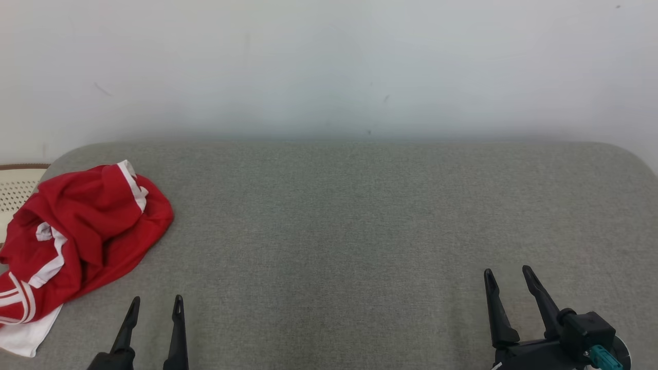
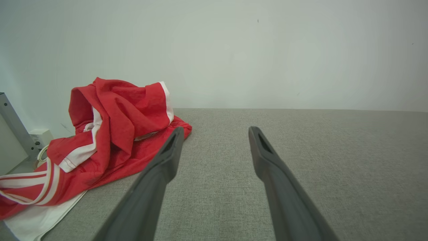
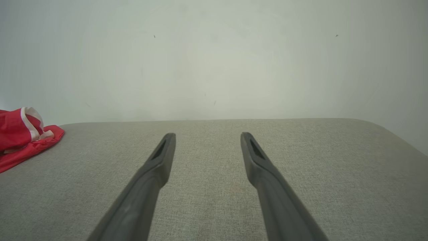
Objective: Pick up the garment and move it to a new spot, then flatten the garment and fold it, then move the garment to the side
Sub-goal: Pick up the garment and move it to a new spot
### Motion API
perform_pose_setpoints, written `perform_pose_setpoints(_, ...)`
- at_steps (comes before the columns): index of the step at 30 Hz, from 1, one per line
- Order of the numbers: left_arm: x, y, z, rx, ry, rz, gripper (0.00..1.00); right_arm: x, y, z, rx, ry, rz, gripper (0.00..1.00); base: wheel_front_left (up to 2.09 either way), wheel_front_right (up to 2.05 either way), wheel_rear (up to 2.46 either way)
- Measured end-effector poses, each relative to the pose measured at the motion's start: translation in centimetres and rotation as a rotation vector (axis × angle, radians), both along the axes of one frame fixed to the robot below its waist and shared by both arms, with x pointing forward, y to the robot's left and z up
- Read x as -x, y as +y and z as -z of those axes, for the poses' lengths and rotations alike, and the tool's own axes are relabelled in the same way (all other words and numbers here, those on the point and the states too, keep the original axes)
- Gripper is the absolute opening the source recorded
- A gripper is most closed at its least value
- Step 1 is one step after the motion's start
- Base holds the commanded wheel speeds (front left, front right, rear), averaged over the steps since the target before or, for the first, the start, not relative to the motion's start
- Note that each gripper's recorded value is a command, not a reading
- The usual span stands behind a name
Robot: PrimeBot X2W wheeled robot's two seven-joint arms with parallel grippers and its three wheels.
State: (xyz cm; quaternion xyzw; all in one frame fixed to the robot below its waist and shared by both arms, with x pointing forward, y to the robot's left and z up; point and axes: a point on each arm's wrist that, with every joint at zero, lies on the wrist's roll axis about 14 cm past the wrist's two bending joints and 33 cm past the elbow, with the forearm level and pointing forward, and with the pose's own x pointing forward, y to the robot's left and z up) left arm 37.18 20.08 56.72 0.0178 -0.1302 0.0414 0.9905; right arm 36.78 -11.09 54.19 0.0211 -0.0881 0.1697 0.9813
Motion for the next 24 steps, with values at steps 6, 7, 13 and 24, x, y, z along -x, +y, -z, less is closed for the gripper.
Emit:
perform_pose_setpoints(6, 0.7, 1.5, 1.4, -0.009, 0.042, -0.055, 1.00, -0.3, 0.8, 0.3, 0.003, 0.017, -0.023, 1.00, 0.00, 0.00, 0.00)
perform_pose_setpoints(7, 0.8, 1.9, 1.6, -0.008, 0.049, -0.067, 1.00, -0.4, 1.1, 0.3, 0.003, 0.020, -0.029, 1.00, 0.00, 0.00, 0.00)
perform_pose_setpoints(13, 2.0, 3.7, 2.6, -0.015, 0.081, -0.125, 1.00, -0.6, 2.5, 0.6, 0.002, 0.040, -0.067, 1.00, 0.00, 0.00, 0.00)
perform_pose_setpoints(24, 4.7, 7.4, 2.0, -0.016, 0.073, -0.247, 1.00, -1.1, 5.9, 0.8, 0.008, 0.059, -0.160, 1.00, 0.00, 0.00, 0.00)
